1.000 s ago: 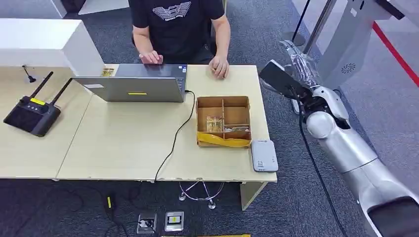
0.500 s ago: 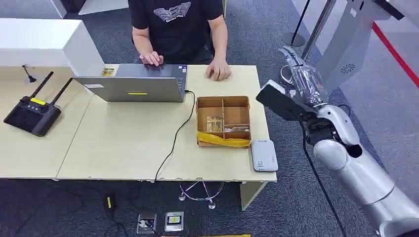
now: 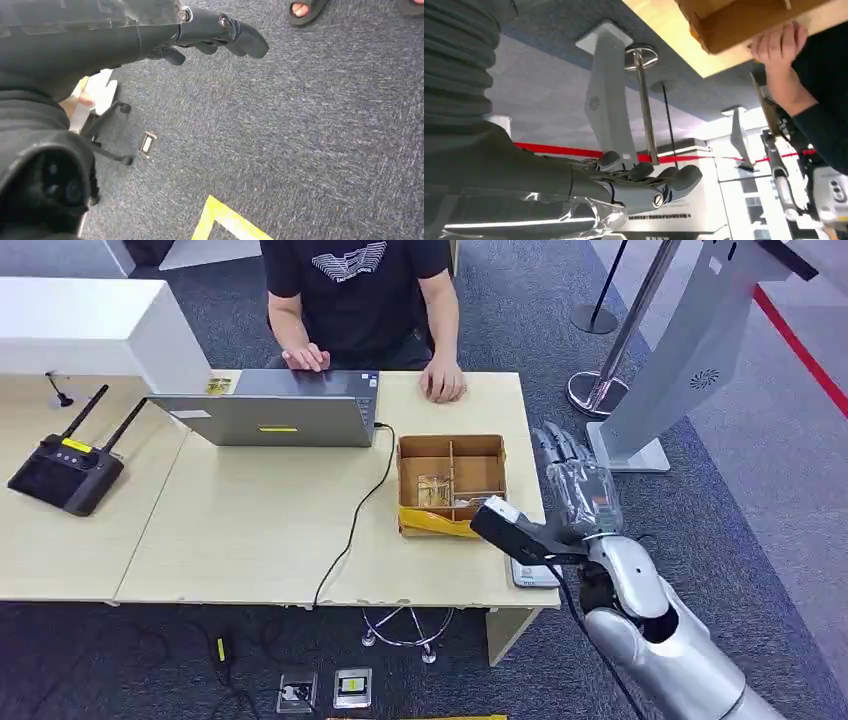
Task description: Pass the card to the sensor for recognition and then transmit it.
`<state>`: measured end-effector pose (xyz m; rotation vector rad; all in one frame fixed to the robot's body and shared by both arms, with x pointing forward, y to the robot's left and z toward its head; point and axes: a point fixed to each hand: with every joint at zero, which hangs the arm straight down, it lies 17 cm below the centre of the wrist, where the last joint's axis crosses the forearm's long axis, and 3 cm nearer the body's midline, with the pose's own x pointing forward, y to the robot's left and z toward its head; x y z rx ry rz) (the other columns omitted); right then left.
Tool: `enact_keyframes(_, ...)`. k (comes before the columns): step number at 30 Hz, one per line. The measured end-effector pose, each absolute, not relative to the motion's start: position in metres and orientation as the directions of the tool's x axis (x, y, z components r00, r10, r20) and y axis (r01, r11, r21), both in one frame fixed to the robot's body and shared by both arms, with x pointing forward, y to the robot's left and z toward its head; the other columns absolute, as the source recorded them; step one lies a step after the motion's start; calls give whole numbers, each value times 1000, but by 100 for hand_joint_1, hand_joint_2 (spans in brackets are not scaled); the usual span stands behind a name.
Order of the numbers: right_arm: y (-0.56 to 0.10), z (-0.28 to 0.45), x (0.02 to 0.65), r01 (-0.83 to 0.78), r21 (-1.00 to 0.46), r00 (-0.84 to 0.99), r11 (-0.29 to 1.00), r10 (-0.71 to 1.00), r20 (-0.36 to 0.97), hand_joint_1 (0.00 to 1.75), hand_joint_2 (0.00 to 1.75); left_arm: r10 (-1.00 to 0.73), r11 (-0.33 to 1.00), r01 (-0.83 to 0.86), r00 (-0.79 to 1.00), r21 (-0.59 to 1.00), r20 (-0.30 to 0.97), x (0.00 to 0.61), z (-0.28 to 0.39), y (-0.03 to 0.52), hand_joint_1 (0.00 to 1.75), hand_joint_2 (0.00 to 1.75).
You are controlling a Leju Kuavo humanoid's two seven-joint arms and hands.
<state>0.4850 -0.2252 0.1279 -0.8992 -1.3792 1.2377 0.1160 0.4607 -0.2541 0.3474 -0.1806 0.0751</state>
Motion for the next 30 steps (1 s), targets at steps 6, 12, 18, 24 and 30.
enact_keyframes(6,-219,106,473,-149,-975,-157,165,970,188,0,175,39,940,-100,981,325,188,116,-254,460,0,0)
enact_keyframes(12,-211,98,471,-183,-976,-163,120,975,151,0,175,34,944,-93,981,316,189,117,-255,458,0,0)
enact_keyframes(18,-204,109,486,-149,-987,-191,62,977,90,0,175,28,948,-90,979,305,202,121,-254,456,0,0)
enact_keyframes(24,-197,112,497,-145,-988,-199,44,977,73,0,175,22,951,-84,979,299,205,122,-254,455,0,0)
enact_keyframes(30,-193,106,501,-157,-986,-195,50,978,81,0,175,16,951,-80,977,298,212,124,-253,456,0,0)
